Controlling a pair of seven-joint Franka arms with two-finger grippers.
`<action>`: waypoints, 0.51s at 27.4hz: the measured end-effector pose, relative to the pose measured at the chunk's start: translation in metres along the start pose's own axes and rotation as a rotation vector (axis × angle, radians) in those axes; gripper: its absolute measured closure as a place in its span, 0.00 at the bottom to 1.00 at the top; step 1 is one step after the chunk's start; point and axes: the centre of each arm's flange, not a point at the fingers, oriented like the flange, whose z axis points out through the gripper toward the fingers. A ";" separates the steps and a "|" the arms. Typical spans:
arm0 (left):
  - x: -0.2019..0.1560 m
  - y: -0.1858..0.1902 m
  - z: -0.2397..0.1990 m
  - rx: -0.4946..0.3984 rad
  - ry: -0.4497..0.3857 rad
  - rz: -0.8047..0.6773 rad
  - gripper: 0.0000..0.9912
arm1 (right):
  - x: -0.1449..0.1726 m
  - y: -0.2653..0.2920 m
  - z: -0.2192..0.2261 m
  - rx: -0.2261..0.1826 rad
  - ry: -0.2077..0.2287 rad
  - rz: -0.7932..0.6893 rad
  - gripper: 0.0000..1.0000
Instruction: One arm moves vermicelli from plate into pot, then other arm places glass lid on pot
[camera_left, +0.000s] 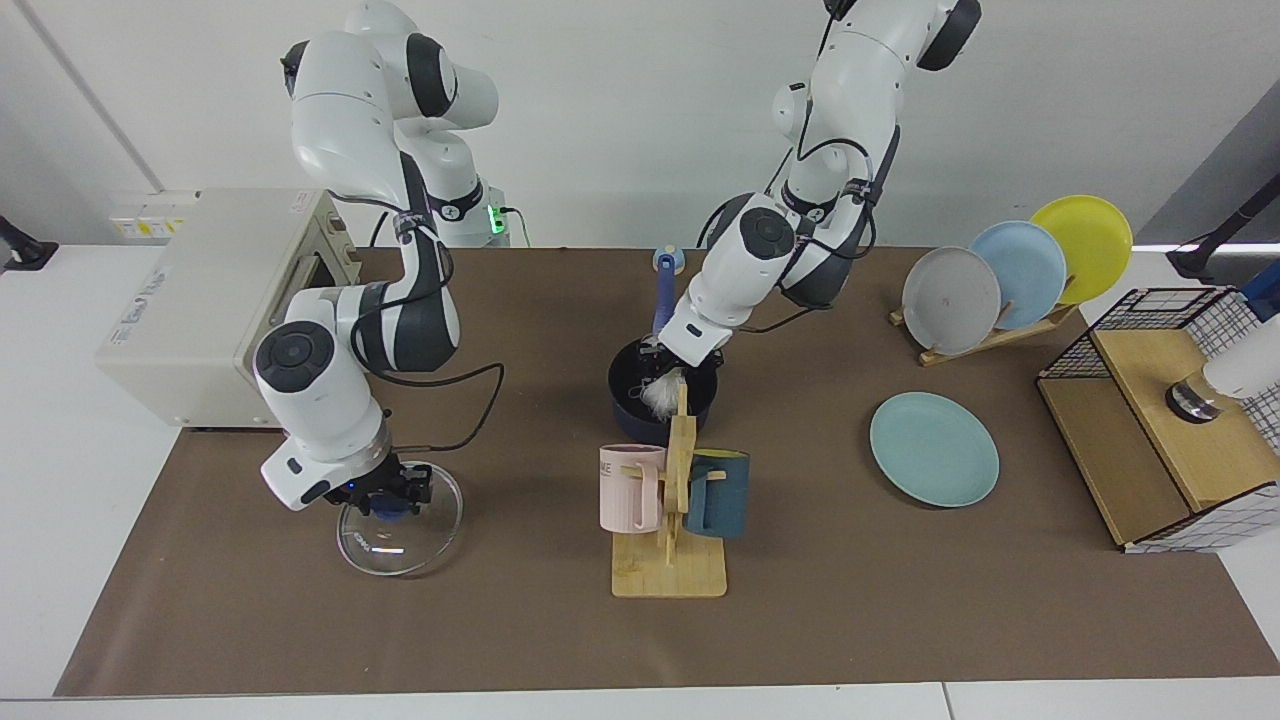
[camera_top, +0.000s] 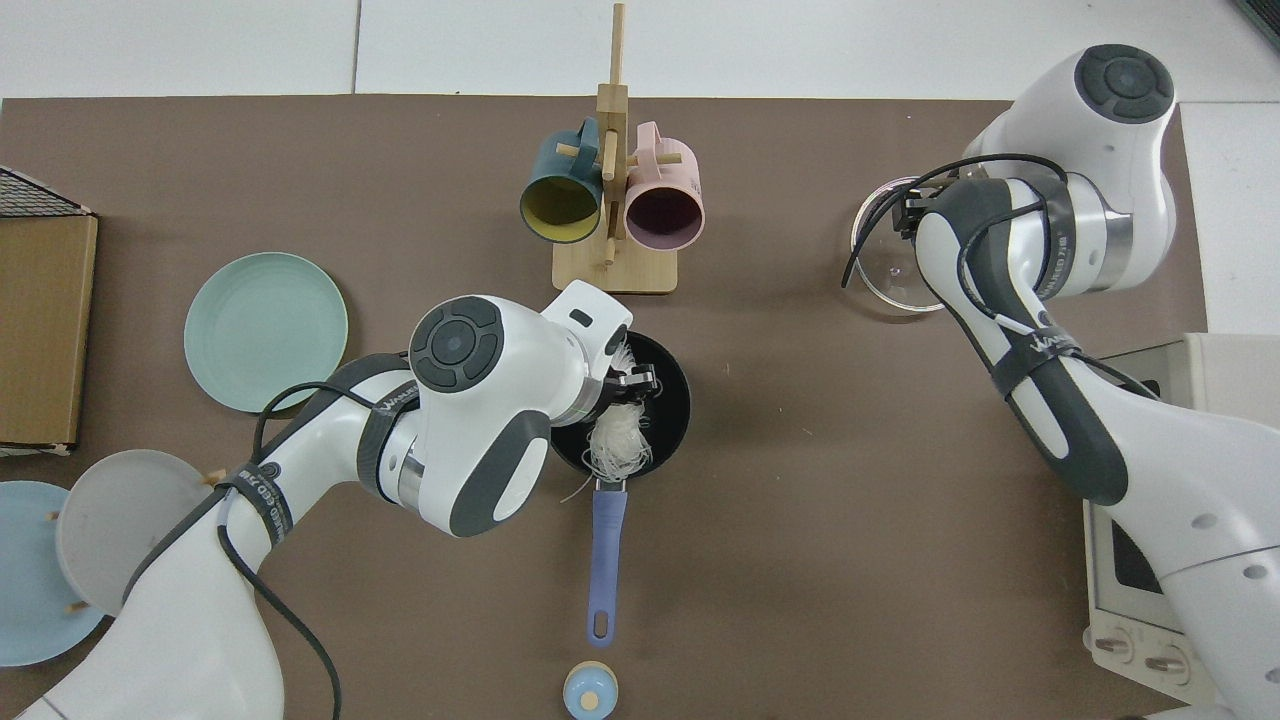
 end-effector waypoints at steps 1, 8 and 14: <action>-0.001 -0.001 0.002 -0.003 0.003 0.000 0.63 | -0.001 0.000 -0.007 0.000 0.003 0.000 0.34; -0.004 -0.003 0.010 -0.008 0.009 -0.001 0.45 | -0.014 0.001 -0.052 -0.002 -0.024 0.000 0.34; -0.005 0.000 0.008 -0.011 0.011 -0.012 0.07 | -0.030 0.002 -0.090 -0.005 -0.059 -0.001 0.34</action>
